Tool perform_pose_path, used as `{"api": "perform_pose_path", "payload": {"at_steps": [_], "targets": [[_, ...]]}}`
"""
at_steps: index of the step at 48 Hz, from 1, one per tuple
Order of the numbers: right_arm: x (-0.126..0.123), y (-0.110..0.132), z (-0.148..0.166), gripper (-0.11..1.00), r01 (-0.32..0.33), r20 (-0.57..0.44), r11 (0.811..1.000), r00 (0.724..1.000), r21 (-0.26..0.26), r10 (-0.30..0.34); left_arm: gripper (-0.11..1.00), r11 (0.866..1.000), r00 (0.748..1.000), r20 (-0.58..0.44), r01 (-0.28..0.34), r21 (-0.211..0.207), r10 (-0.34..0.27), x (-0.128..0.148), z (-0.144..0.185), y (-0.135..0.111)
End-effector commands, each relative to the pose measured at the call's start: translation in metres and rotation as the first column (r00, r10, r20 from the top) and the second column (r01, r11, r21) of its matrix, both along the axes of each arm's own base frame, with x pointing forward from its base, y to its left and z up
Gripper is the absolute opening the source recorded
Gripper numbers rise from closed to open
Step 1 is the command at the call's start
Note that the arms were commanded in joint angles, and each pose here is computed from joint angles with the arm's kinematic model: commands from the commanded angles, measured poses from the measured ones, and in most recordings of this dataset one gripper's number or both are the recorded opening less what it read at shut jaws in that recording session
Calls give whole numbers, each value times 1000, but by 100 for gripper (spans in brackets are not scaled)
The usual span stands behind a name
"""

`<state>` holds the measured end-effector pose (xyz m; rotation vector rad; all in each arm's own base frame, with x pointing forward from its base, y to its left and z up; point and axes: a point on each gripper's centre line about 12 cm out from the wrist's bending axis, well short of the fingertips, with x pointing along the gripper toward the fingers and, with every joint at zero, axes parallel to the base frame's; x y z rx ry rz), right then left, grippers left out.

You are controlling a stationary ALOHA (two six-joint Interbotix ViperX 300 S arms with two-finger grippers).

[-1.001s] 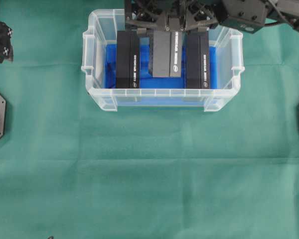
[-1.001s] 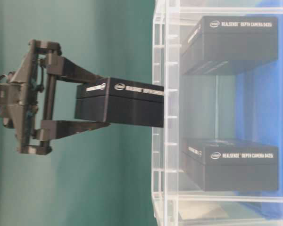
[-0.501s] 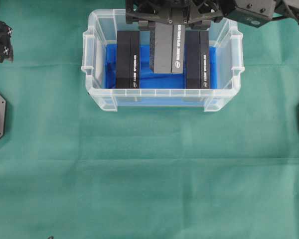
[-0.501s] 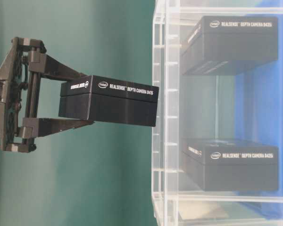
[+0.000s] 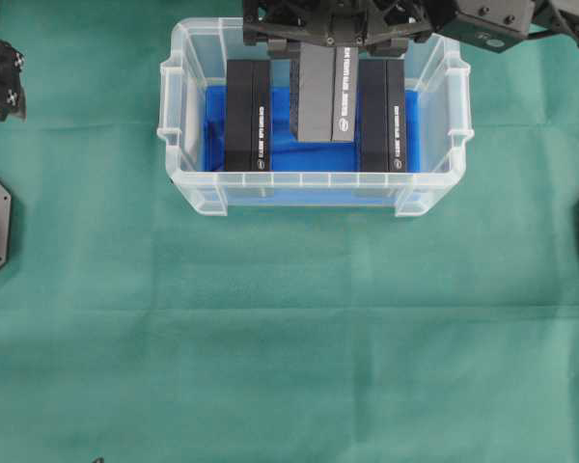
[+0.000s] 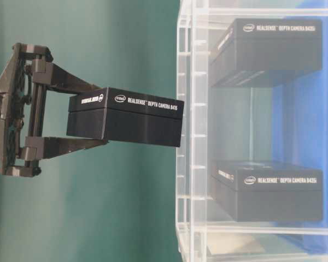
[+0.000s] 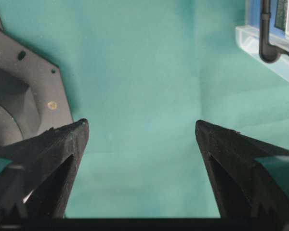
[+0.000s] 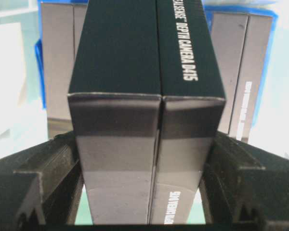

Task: Take out the box from the case.
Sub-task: 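Lift the middle box up out of the bin with the right gripper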

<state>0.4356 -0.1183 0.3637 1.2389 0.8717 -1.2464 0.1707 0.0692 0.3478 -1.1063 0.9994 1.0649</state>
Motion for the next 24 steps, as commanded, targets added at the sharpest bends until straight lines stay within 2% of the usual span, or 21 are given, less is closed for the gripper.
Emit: {"api": "perform_pose_path", "payload": {"at_steps": [1, 24], "targets": [[-14, 2, 37, 67, -1, 89, 1000, 996, -25, 3, 91, 1000, 1000, 14, -2, 7, 2, 0, 4, 1], [-15, 2, 40, 67, -6, 87, 1000, 996, -26, 8, 91, 1000, 1000, 14, -3, 6, 3, 0, 4, 1]]}}
